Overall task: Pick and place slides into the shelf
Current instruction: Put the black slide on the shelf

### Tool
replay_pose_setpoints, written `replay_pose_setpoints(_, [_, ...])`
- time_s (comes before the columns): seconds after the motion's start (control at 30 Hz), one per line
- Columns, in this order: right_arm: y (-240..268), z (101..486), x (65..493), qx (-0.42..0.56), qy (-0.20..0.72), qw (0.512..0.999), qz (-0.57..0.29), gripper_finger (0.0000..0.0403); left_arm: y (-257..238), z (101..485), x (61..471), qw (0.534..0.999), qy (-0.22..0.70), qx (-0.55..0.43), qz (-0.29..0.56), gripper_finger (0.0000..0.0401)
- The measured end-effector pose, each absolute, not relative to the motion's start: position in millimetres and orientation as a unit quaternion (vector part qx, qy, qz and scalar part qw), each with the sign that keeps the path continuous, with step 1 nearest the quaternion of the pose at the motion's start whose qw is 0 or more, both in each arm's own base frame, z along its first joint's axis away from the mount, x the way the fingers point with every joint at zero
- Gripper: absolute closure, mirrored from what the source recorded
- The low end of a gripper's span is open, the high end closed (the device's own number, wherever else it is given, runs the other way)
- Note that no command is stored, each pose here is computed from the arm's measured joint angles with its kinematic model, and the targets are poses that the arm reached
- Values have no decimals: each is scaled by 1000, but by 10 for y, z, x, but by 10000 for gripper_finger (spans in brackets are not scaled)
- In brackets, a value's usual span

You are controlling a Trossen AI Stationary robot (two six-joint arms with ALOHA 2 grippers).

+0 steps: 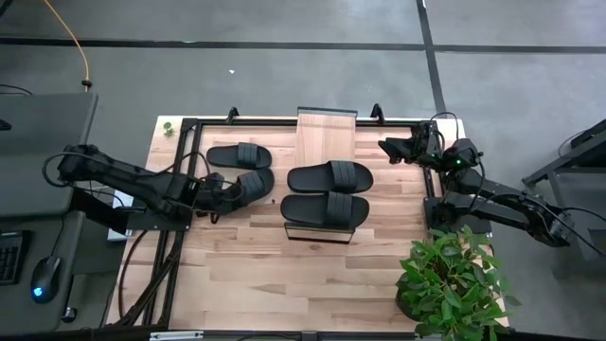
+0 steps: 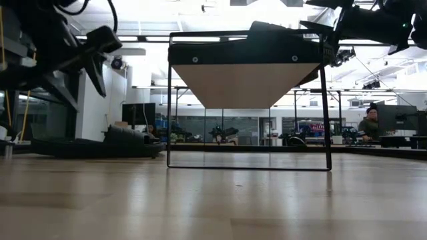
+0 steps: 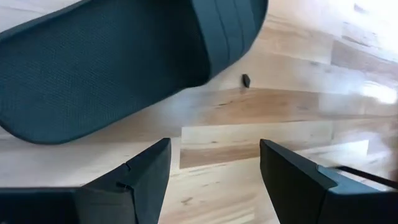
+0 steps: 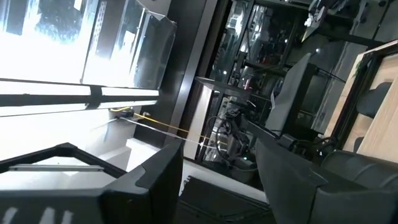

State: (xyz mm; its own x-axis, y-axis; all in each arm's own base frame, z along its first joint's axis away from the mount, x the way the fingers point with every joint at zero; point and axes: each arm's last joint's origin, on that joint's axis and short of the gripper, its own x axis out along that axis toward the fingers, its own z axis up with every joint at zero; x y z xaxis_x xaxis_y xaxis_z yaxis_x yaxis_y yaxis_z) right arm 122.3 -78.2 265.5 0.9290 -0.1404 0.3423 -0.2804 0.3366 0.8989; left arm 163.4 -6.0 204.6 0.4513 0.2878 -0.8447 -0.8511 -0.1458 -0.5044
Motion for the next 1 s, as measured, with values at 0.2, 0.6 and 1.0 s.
replay_pose_setpoints(0.2, [-783,2655,1223,582,-185,791,44,210,77,1907,1637,604,205,-601,481,171])
replay_pose_setpoints(0.6, [-798,2658,1219,591,-205,780,28,210,529,1832,1621,608,189,-610,473,171])
replay_pose_setpoints(1.0, [-804,2661,1216,595,-213,774,23,210,754,1764,1626,595,206,-620,468,171])
